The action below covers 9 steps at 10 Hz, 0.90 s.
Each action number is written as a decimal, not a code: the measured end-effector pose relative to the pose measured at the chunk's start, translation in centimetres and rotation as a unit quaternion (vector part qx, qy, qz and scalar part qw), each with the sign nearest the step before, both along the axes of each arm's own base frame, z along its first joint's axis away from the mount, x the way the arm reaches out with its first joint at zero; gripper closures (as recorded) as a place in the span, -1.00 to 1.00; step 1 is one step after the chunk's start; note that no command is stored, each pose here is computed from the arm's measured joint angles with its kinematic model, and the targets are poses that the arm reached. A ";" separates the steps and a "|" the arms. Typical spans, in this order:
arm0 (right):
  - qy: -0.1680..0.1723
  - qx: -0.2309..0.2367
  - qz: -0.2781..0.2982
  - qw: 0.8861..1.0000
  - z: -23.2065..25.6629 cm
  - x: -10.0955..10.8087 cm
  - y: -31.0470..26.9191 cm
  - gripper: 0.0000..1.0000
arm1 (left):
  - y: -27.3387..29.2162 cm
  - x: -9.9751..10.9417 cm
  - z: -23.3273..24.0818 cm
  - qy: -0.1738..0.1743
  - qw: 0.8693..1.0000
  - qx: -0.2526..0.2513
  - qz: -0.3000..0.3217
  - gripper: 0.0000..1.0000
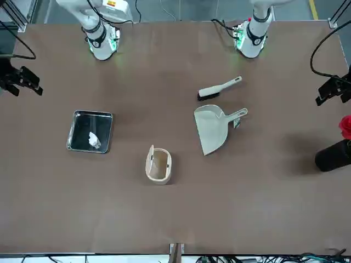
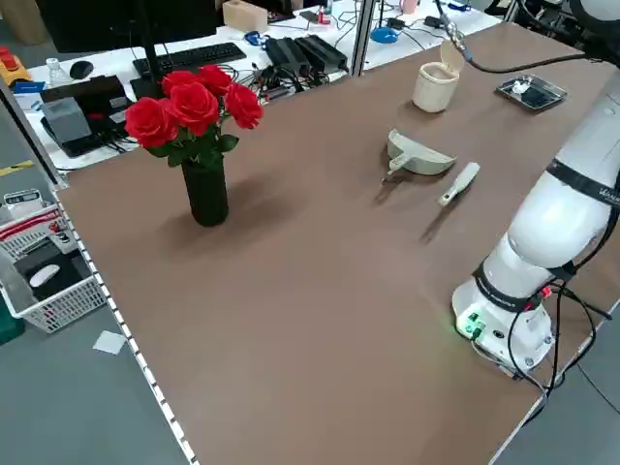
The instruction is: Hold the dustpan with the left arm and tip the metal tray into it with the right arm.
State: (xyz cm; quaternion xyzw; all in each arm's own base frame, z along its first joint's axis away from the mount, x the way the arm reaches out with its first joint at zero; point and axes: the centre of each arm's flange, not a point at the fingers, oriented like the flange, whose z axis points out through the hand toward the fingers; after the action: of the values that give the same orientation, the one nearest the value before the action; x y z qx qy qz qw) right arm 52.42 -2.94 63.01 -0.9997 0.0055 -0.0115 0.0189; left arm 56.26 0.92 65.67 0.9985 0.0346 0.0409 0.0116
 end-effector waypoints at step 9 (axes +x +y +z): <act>-0.009 -0.001 0.000 1.000 0.2 0.2 0.1 -1.00 | -8.8 0.5 -5.4 0.044 0.916 -0.006 -0.399 -0.94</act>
State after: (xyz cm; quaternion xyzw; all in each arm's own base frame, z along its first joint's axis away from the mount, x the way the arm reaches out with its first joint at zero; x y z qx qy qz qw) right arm 52.61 -2.89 63.21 -0.9996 0.0051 -0.0208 0.0184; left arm 56.75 -7.87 60.26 0.9302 -0.3656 -0.0117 0.0314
